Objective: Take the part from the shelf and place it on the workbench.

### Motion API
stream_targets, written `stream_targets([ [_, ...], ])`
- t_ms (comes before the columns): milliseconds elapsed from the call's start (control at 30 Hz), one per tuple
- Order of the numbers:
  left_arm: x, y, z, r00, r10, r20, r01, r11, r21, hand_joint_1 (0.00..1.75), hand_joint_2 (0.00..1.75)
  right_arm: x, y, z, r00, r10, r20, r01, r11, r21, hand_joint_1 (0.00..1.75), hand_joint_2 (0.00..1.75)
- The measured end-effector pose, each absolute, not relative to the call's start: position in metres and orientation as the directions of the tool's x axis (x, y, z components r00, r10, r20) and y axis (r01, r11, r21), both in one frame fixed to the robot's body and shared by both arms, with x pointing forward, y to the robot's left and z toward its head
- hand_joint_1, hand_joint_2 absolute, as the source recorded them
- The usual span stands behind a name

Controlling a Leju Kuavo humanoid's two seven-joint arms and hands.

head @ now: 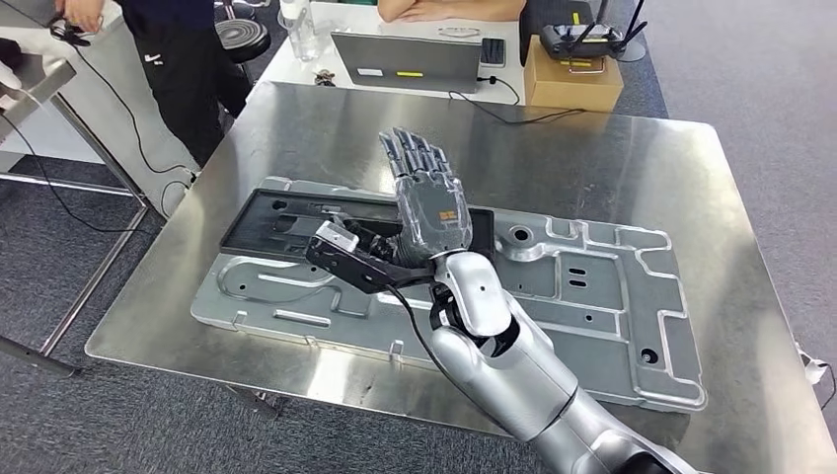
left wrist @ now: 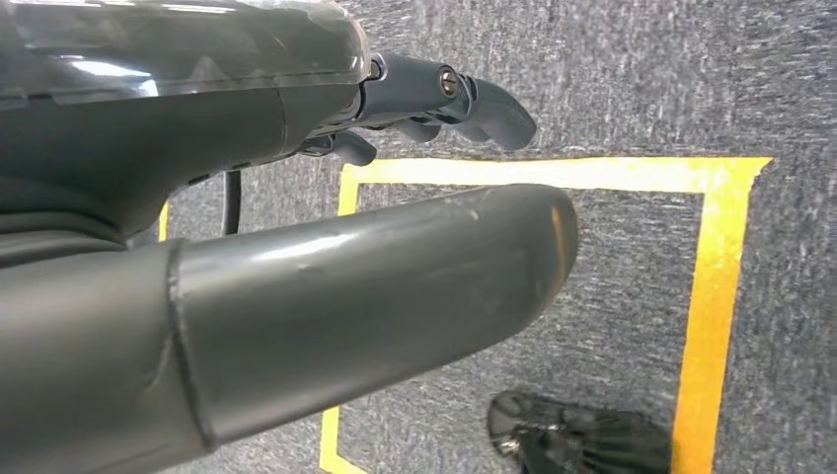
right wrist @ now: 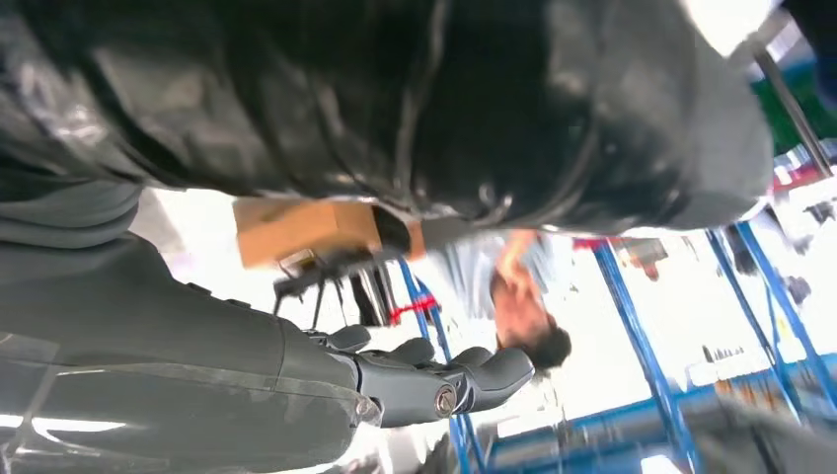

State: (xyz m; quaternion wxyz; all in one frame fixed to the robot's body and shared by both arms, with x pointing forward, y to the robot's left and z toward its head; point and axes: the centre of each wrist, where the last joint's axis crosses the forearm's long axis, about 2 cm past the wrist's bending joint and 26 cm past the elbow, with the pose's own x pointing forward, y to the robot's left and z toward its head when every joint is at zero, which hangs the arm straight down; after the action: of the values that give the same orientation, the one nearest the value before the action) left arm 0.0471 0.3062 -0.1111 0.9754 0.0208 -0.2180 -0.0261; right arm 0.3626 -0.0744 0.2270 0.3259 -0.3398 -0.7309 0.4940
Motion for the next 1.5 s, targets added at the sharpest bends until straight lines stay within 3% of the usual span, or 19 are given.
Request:
stream_targets([
  [300, 0.047, 0.305, -0.111, 0.906, -0.027, 0.422, 0.011, 0.999, 0.04, 0.0, 0.0, 0.332, -0.087, 0.198, -0.572, 0.795, 0.203, 0.214, 0.383, -0.899, 0.0, 0.0],
  [1167, 0.046, 0.306, -0.111, 0.911, 0.042, 0.411, -0.063, 0.997, 0.037, 0.0, 0.0, 0.235, -0.116, 0.093, -0.458, 0.797, 0.394, 0.112, 0.491, -0.864, 0.0, 0.0],
  [1500, 0.045, 0.306, -0.111, 0.912, 0.057, 0.406, -0.078, 0.996, 0.035, 0.0, 0.0, 0.222, -0.123, 0.08, -0.415, 0.809, 0.417, 0.087, 0.492, -0.866, 0.0, 0.0],
])
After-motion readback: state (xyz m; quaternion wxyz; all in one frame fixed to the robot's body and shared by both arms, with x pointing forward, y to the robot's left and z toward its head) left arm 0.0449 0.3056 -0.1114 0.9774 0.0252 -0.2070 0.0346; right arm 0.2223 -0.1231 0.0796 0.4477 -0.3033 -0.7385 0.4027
